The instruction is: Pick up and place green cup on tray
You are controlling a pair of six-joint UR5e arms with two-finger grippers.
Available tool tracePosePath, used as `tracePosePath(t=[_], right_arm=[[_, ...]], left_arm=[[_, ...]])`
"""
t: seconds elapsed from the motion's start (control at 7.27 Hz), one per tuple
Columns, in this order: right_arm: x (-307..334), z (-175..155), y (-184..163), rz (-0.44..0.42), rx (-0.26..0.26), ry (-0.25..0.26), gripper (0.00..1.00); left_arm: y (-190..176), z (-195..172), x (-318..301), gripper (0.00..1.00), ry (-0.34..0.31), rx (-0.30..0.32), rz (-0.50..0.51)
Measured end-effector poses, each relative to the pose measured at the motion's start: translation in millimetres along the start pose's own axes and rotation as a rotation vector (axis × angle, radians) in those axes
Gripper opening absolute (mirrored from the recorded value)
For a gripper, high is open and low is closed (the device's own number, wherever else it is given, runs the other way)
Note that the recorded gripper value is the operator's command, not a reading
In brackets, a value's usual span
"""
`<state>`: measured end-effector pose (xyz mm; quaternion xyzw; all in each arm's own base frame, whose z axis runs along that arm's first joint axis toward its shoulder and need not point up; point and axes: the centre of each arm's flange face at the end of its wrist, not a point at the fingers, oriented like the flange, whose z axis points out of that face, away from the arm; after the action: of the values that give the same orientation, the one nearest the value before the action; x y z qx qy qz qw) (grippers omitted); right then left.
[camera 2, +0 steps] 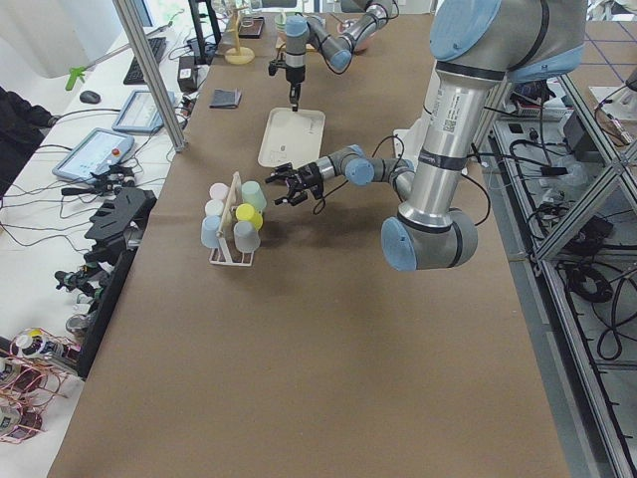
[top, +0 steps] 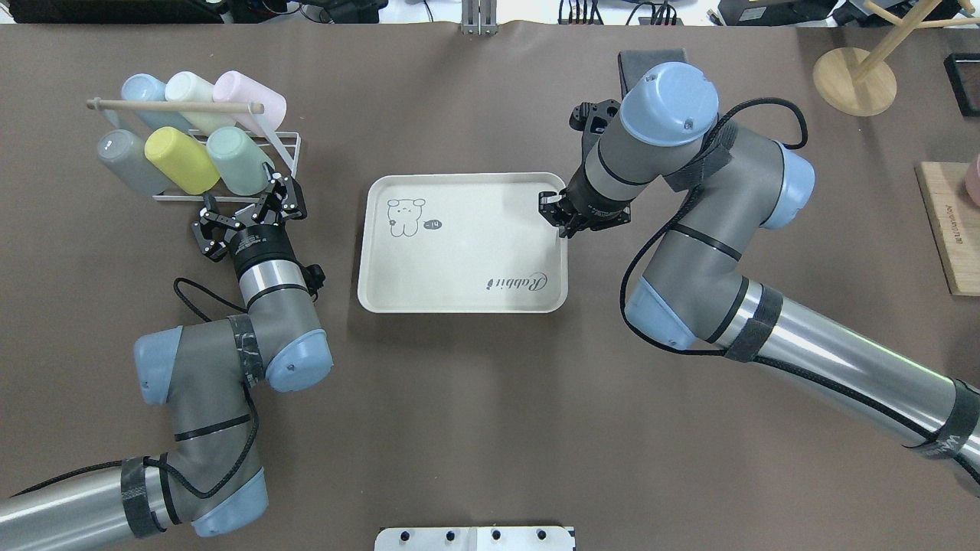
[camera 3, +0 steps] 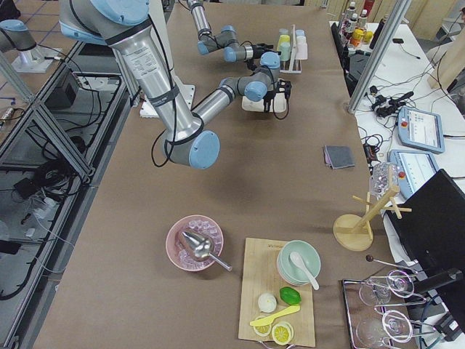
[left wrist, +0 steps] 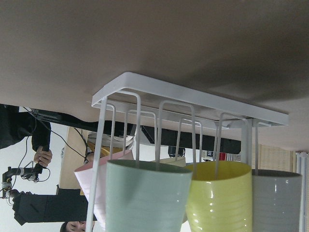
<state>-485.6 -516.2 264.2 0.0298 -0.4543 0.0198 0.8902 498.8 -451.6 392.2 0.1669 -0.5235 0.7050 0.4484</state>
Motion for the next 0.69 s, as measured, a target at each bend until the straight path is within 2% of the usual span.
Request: tracePosePath(t=[0.28, 0.69], right_arm=[[0.4, 10.1, 6.9, -0.082, -0.010, 0.010, 0.00], [3.2, 21.1, 14.6, -0.104, -0.027, 0.020, 0.00]], left_arm=[[-0.2, 16.7, -3.0, 0.98, 0.004, -0.046, 0.034], [-8.3, 30.5, -3.4, 0.98, 0.014, -0.078, 0.063]])
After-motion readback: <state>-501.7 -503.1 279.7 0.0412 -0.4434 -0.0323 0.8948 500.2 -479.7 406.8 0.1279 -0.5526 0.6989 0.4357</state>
